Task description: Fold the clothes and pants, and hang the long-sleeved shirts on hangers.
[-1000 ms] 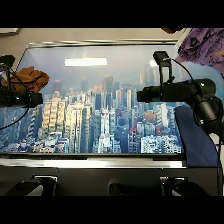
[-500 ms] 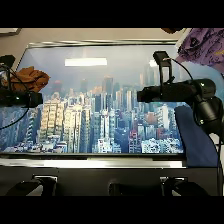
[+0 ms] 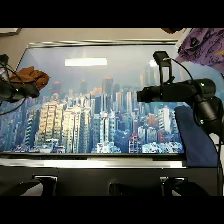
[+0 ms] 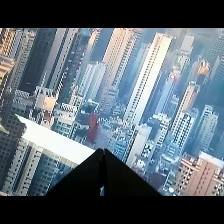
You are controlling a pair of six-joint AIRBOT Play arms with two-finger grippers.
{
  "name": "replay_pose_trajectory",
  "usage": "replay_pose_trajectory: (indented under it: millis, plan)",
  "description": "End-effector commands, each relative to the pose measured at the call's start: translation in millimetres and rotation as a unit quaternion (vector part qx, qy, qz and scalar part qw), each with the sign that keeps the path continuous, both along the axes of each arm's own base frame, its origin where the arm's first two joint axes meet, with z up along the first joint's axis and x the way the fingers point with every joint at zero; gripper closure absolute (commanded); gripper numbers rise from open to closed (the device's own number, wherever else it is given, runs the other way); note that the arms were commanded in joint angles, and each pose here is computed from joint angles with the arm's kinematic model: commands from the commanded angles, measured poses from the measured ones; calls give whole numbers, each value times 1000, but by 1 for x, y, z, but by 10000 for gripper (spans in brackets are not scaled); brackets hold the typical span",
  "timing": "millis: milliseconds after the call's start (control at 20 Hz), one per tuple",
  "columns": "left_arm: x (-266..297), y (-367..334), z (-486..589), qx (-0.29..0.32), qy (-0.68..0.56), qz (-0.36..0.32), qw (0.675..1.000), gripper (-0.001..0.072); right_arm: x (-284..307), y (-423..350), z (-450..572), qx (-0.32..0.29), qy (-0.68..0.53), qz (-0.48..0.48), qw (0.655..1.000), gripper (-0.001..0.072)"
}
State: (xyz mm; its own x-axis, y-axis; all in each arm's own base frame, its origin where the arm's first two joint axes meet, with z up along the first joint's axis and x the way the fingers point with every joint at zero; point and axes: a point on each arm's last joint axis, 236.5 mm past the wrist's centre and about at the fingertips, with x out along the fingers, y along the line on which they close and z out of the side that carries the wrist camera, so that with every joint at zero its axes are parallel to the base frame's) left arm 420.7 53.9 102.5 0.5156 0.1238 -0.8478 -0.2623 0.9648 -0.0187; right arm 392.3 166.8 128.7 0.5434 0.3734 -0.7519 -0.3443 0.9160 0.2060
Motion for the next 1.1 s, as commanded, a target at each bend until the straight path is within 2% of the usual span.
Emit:
replay_pose_trajectory:
  millis: [0,200,350,600,900,950,1050]
  plan:
    - [47,83,-13,-9,-33,101,994,-12,0,0,0,0,0,0,1000,682]
    - [99,158,-49,-4,-41,149,988,-12,0,0,0,0,-1,0,1000,682]
    - [137,186,-84,1,-70,156,985,-11,0,0,0,0,-1,0,1000,682]
    - [160,192,-162,-3,-57,151,987,-11,0,0,0,0,-1,0,1000,682]
    - [172,196,-207,-12,-45,152,987,-8,0,0,0,0,0,0,1000,682]
    - [175,195,-212,-18,-46,154,987,32,0,0,0,0,0,0,1000,682]
    - [176,195,-216,-22,-38,156,987,365,0,0,0,0,-1,0,1000,682]
